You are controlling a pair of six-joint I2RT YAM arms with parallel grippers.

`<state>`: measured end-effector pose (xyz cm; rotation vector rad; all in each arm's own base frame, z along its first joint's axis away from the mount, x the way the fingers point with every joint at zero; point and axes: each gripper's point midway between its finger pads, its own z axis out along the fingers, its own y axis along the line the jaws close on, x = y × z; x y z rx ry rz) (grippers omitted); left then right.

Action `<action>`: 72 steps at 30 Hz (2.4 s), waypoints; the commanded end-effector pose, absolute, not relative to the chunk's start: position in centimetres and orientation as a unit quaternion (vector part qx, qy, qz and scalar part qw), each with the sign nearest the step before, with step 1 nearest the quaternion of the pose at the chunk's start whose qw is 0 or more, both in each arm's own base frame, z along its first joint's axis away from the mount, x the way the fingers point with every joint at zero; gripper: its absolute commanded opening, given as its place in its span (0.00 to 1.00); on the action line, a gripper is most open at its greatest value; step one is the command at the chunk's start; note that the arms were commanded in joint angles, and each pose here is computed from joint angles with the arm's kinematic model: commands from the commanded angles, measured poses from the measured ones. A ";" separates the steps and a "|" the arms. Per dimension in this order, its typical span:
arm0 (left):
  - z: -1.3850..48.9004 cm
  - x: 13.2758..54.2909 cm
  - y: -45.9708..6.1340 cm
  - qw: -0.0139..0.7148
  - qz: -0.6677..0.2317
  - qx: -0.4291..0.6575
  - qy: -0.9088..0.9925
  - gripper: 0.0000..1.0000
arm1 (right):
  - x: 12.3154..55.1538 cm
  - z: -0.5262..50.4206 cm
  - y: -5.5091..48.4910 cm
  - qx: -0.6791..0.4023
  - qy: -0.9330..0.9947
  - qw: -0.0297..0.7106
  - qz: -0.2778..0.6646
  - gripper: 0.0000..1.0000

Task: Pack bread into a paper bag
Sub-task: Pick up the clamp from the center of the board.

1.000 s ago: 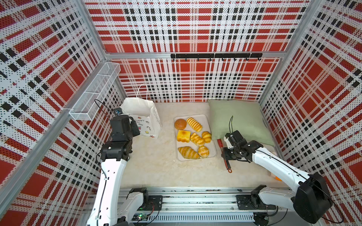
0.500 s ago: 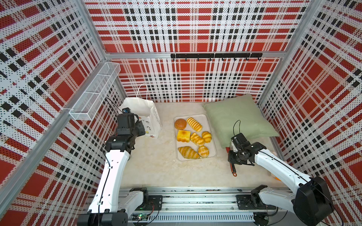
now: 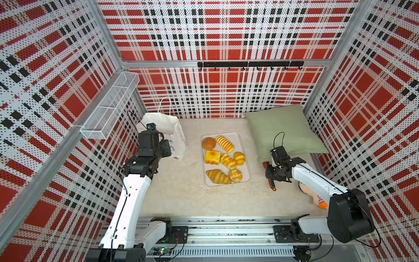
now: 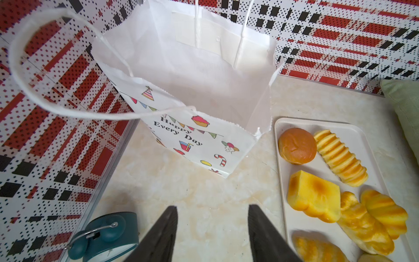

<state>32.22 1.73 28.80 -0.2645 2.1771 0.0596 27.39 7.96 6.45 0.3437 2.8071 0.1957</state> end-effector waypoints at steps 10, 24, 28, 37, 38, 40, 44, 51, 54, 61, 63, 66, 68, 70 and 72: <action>29.5 30.7 2.0 0.474 0.029 -0.108 0.873 0.54 | 24.4 7.2 8.4 0.134 0.972 0.158 0.113 0.38; 29.5 29.8 1.3 0.481 0.013 -0.103 0.871 0.54 | 18.7 8.0 10.5 0.104 0.974 0.121 0.162 0.33; 29.4 29.6 1.1 0.482 0.009 -0.100 0.870 0.54 | 18.7 12.4 10.8 0.107 0.962 0.161 0.192 0.24; 32.7 29.6 -0.2 0.520 -0.006 -0.077 0.851 0.52 | 20.4 23.5 14.9 0.068 0.910 0.246 0.326 0.04; 33.4 29.5 -0.1 0.527 -0.004 -0.078 0.846 0.51 | 20.7 24.0 15.3 0.061 0.908 0.248 0.331 0.03; 35.4 29.0 0.0 0.548 0.003 -0.082 0.832 0.52 | 21.0 24.8 16.4 0.048 0.909 0.243 0.335 0.03; 40.1 27.1 0.9 0.595 0.020 -0.107 0.796 0.55 | 22.3 26.8 17.3 0.041 0.905 0.250 0.341 0.03; 47.3 24.3 -10.3 0.649 -0.220 0.101 0.722 0.65 | 25.5 28.9 18.9 0.040 0.905 0.250 0.341 0.03; 45.8 24.0 -16.3 0.599 -0.359 0.194 0.689 0.66 | 27.1 44.0 26.1 -0.183 0.704 0.419 0.543 0.02; 45.0 24.3 -22.4 0.528 -0.548 0.239 0.603 0.64 | 25.0 50.4 27.1 -0.254 0.610 0.475 0.582 0.03; 45.2 24.4 -23.7 0.514 -0.565 0.252 0.593 0.64 | 25.1 50.9 26.9 -0.249 0.609 0.483 0.578 0.04; 46.3 24.5 -24.5 0.520 -0.584 0.255 0.569 0.64 | 25.5 49.8 27.5 -0.251 0.625 0.465 0.575 0.04; 47.3 24.2 -24.8 0.522 -0.603 0.257 0.547 0.64 | 25.9 48.7 27.8 -0.249 0.637 0.457 0.568 0.04; 47.9 23.7 -25.0 0.520 -0.617 0.262 0.529 0.64 | 26.0 48.1 27.8 -0.246 0.641 0.458 0.565 0.04; 48.2 23.4 -25.1 0.526 -0.620 0.266 0.518 0.65 | 26.1 47.7 27.6 -0.239 0.642 0.461 0.563 0.04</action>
